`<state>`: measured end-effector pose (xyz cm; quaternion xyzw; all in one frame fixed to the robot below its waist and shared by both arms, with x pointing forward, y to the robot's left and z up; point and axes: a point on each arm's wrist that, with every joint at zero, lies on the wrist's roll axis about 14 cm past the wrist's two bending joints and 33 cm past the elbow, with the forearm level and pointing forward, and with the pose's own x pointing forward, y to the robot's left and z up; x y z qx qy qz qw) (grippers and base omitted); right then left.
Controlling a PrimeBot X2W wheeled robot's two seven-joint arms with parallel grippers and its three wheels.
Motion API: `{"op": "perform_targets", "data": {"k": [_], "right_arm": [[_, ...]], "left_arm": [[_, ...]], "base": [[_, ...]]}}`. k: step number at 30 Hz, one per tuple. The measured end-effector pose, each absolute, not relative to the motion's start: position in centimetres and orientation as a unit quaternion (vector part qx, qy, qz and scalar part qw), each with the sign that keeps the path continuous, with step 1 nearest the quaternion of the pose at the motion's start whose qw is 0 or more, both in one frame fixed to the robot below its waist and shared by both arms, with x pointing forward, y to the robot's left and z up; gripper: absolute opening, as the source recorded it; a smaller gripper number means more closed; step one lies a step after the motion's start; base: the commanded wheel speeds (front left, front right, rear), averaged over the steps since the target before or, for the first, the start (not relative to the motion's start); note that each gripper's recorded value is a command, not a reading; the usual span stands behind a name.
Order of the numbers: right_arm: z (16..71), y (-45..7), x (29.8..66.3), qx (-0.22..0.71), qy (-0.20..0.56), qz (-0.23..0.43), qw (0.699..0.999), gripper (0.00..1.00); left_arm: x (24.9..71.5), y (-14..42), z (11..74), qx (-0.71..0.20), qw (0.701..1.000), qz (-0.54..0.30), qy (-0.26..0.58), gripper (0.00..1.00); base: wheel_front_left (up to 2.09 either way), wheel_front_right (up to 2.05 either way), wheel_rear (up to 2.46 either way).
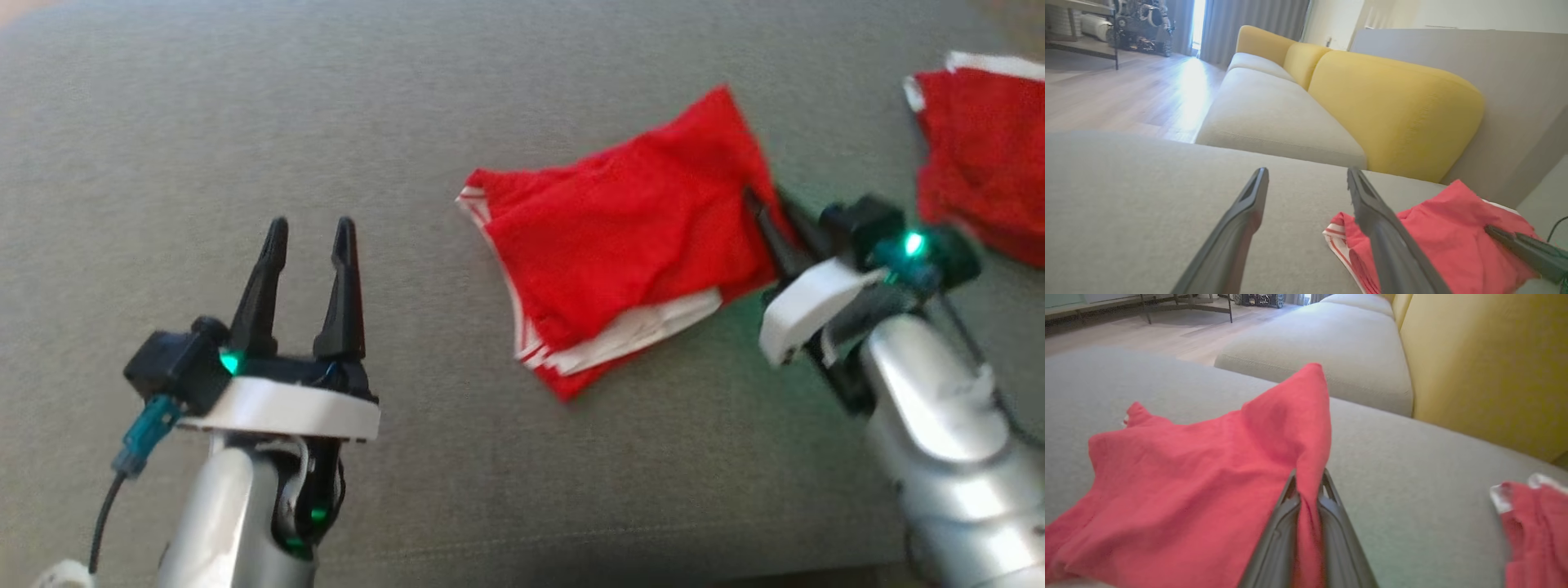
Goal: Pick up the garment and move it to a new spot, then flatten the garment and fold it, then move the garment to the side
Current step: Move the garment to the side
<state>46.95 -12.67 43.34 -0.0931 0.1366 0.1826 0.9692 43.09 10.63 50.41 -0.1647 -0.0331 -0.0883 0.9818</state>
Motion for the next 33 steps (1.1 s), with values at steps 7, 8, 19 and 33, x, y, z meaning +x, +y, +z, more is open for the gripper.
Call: {"op": "perform_targets", "data": {"k": [7, 8, 19, 33], "right_arm": [[46.1, -18.1, 48.7, -0.138, 0.127, 0.146, 0.971, 0.0], [46.4, -19.1, 48.9, -0.145, 0.129, 0.138, 0.971, 0.0], [48.8, -33.5, 49.1, -0.171, 0.159, -0.013, 0.972, 0.0], [47.1, -41.1, 46.4, -0.128, 0.204, -0.14, 0.96, 0.0]], "left_arm": [[45.6, 6.2, 52.0, -0.159, 0.972, -0.162, -0.063, 1.0], [46.1, 5.5, 52.3, -0.159, 0.97, -0.173, -0.068, 1.0], [49.9, -1.4, 51.1, -0.175, 0.946, -0.261, -0.074, 1.0], [50.1, -4.1, 48.3, -0.191, 0.935, -0.296, -0.045, 1.0]], "base": [[0.0, 0.0, 0.0], [0.0, 0.0, 0.0], [0.0, 0.0, 0.0], [0.0, 0.0, 0.0]]}}
